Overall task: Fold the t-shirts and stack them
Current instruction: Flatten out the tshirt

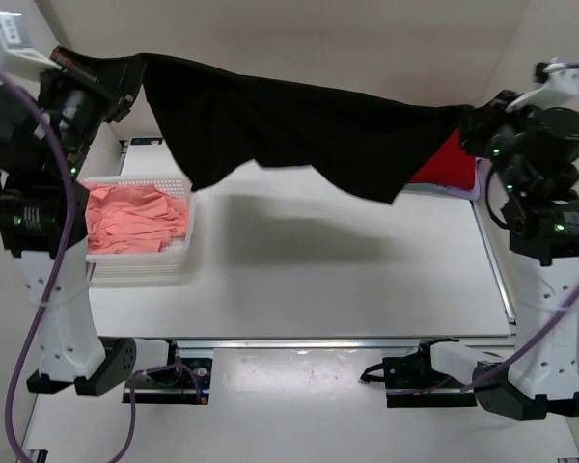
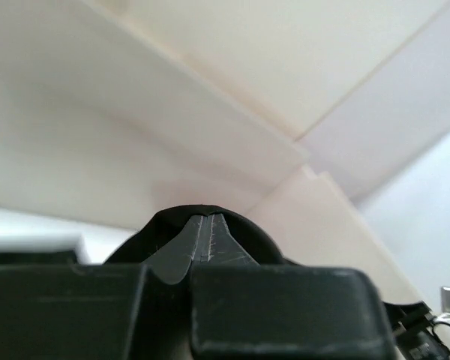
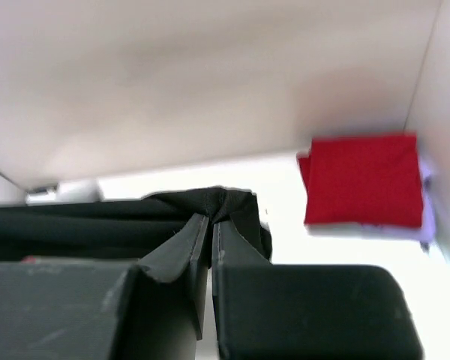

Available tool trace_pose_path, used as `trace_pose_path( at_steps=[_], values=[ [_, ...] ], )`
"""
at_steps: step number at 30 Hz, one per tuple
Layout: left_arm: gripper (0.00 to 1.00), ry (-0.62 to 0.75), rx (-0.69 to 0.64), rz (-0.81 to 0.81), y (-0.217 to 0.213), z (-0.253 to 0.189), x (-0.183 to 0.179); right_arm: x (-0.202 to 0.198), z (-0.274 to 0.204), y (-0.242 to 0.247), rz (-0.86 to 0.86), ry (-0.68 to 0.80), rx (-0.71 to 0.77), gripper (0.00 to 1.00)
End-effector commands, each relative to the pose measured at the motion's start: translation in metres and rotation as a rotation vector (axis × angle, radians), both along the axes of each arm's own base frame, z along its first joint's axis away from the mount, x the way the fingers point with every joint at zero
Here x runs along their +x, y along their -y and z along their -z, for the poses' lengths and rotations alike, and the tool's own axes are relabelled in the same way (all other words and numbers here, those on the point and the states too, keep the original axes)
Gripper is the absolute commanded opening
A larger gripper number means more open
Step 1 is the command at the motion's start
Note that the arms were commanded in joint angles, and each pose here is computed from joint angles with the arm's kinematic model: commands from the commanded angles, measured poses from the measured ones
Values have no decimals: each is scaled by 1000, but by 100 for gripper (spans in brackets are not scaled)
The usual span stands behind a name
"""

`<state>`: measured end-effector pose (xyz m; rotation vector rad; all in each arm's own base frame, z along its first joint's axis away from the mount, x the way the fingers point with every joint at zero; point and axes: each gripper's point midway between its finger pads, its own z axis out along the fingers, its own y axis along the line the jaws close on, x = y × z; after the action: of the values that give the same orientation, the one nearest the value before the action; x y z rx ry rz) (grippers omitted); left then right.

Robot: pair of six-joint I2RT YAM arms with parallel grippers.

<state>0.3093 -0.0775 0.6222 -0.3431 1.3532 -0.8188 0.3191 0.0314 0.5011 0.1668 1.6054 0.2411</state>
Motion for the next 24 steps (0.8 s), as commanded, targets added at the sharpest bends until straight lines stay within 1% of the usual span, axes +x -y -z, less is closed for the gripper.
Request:
trace_pose_path(
  at_steps=[1, 4, 6, 8, 11, 12, 13, 14, 15, 17, 18, 19, 20, 21, 22, 23, 24],
  values=[
    [0, 0, -87, 8, 2, -4, -2, -14, -42, 6, -18, 93, 9, 0],
    [0, -27, -125, 56, 11, 2, 10, 0, -42, 4, -28, 82, 10, 0],
    [0, -69, -130, 83, 18, 19, 26, 10, -35, -2, -70, 66, 15, 0],
    [0, -152, -138, 106, 24, 46, 50, 31, -12, -7, -98, -1, 33, 1],
    [0, -323, -145, 172, 38, 106, 85, 67, 26, -16, -126, -110, 34, 0],
    [0, -371, -139, 208, 47, 126, 92, 82, 46, -22, -143, -163, 42, 0],
    [0, -422, -139, 204, 47, 148, 107, 99, 67, -25, -157, -220, 45, 0],
    [0, -470, -138, 217, 52, 168, 119, 107, 74, -26, -155, -244, 65, 0],
    [0, -477, -133, 238, 57, 173, 124, 119, 90, -27, -157, -299, 83, 0],
    [0, -544, -121, 250, 60, 201, 153, 146, 117, -32, -180, -395, 103, 0],
    [0, -537, -116, 258, 60, 196, 164, 146, 101, -31, -170, -385, 92, 0],
    [0, -477, -113, 267, 62, 169, 164, 153, 95, -32, -172, -385, 66, 0],
    [0, -470, -116, 251, 55, 169, 178, 158, 99, -36, -175, -406, 58, 0],
    [0, -423, -120, 255, 55, 148, 182, 157, 72, -35, -164, -329, 18, 0],
    [0, -329, -122, 247, 50, 112, 177, 157, 55, -33, -148, -276, 11, 0],
    [0, -285, -147, 235, 41, 93, 178, 154, 38, -32, -148, -220, 6, 0],
    [0, -257, -178, 239, 37, 80, 175, 152, 33, -31, -147, -204, 15, 0]
  ],
)
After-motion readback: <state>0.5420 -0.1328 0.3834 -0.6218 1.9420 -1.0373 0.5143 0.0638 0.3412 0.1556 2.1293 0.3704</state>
